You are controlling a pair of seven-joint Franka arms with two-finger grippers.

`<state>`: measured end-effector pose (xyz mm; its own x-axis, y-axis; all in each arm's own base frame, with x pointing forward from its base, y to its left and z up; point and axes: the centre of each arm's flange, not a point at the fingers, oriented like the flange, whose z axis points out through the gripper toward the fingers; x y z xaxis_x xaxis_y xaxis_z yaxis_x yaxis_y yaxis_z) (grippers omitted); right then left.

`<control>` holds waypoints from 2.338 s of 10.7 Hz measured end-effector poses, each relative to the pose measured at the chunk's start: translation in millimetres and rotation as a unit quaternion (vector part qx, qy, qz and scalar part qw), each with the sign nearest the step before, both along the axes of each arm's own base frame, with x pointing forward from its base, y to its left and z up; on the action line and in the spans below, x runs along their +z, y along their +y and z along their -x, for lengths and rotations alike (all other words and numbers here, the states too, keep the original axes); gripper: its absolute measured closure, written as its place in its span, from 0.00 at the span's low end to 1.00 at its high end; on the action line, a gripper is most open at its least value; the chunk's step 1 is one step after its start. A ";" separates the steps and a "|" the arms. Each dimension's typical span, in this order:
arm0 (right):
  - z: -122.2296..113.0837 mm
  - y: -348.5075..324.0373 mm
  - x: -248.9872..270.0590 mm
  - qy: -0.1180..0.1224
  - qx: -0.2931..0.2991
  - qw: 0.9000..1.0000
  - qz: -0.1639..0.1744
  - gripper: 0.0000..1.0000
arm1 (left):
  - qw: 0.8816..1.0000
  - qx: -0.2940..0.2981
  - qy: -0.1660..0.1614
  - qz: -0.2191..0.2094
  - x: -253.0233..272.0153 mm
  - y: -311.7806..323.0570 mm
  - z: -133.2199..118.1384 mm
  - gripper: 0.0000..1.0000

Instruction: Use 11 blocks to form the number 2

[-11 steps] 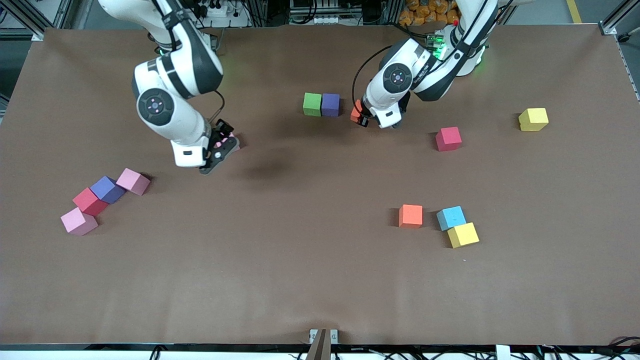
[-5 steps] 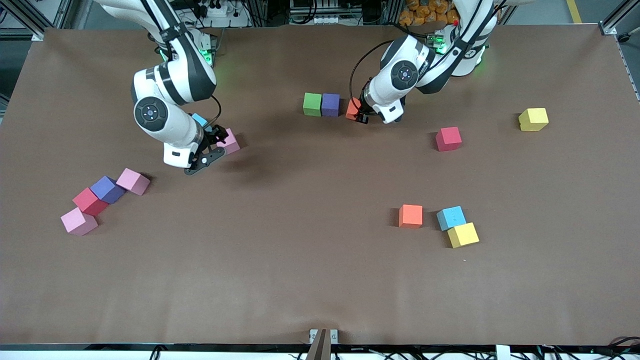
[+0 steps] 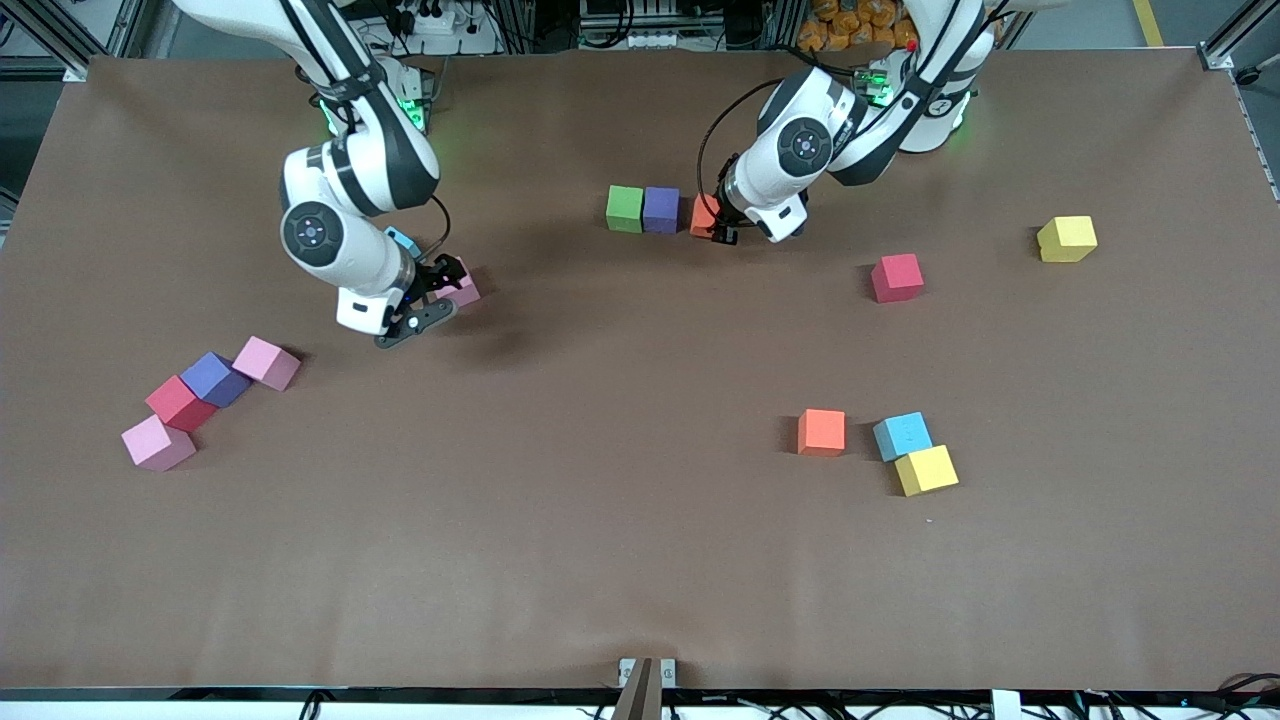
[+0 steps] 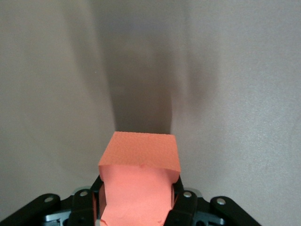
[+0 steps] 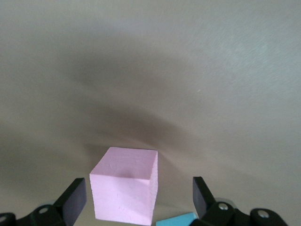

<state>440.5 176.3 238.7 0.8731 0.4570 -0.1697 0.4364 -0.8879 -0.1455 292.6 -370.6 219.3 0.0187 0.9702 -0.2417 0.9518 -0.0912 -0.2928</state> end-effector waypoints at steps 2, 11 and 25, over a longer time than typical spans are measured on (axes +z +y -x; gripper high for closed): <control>18.4 3.6 -20.8 -0.008 -0.006 1.000 -0.006 0.00 | 1.000 0.002 0.002 -0.003 -0.2 -3.0 4.3 0.46; 44.8 6.9 -51.4 -0.011 -0.015 1.000 -0.007 0.12 | 1.000 -0.005 -0.001 0.000 -6.5 -14.1 20.5 0.46; -16.0 133.9 16.3 -0.094 -0.084 0.990 -0.056 0.36 | 1.000 -0.005 0.008 -0.005 -19.1 -14.1 22.7 0.47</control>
<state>456.5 310.2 255.0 0.9496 0.3100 0.0469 0.3133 -0.9330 -0.1773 269.9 -384.8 200.2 0.0239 0.9725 -0.2315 0.9461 -0.0968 -0.3090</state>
